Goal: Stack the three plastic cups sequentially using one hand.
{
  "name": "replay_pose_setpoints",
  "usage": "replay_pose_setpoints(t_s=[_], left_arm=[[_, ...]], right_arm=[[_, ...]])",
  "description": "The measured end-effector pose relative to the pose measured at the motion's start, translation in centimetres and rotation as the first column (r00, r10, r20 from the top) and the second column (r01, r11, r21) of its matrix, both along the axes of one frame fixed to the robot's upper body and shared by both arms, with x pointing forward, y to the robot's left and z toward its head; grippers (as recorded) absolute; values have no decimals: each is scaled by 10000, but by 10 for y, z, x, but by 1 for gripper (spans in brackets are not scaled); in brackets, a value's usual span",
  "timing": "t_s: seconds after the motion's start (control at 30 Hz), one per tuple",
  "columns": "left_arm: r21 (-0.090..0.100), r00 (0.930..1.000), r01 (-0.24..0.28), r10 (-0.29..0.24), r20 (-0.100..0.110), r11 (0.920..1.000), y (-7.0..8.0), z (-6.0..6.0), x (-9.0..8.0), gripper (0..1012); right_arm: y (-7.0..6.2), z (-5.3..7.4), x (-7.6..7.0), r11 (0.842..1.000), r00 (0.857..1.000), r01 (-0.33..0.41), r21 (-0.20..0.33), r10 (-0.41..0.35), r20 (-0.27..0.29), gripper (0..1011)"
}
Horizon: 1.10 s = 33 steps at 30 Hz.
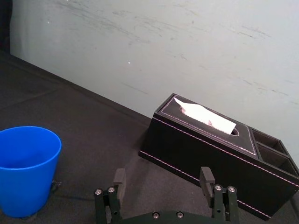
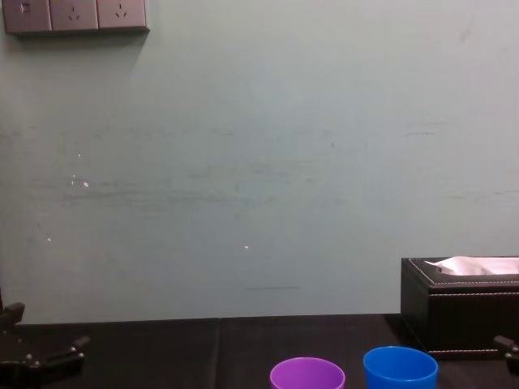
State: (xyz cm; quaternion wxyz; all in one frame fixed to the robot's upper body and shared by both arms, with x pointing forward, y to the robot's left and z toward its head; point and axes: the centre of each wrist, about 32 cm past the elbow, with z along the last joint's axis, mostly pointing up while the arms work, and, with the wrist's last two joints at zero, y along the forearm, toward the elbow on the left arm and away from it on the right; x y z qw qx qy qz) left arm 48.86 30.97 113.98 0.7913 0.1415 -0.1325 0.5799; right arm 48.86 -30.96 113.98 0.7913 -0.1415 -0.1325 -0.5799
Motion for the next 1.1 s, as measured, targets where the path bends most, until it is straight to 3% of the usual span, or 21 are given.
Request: replay_pose_setpoints(t_s=[1.1], left_arm=[[-1,10000,-1,1,0,10000,0,0,0,1000]], right_arm=[[0,0,0,10000,10000,0,0,0,0,1003]])
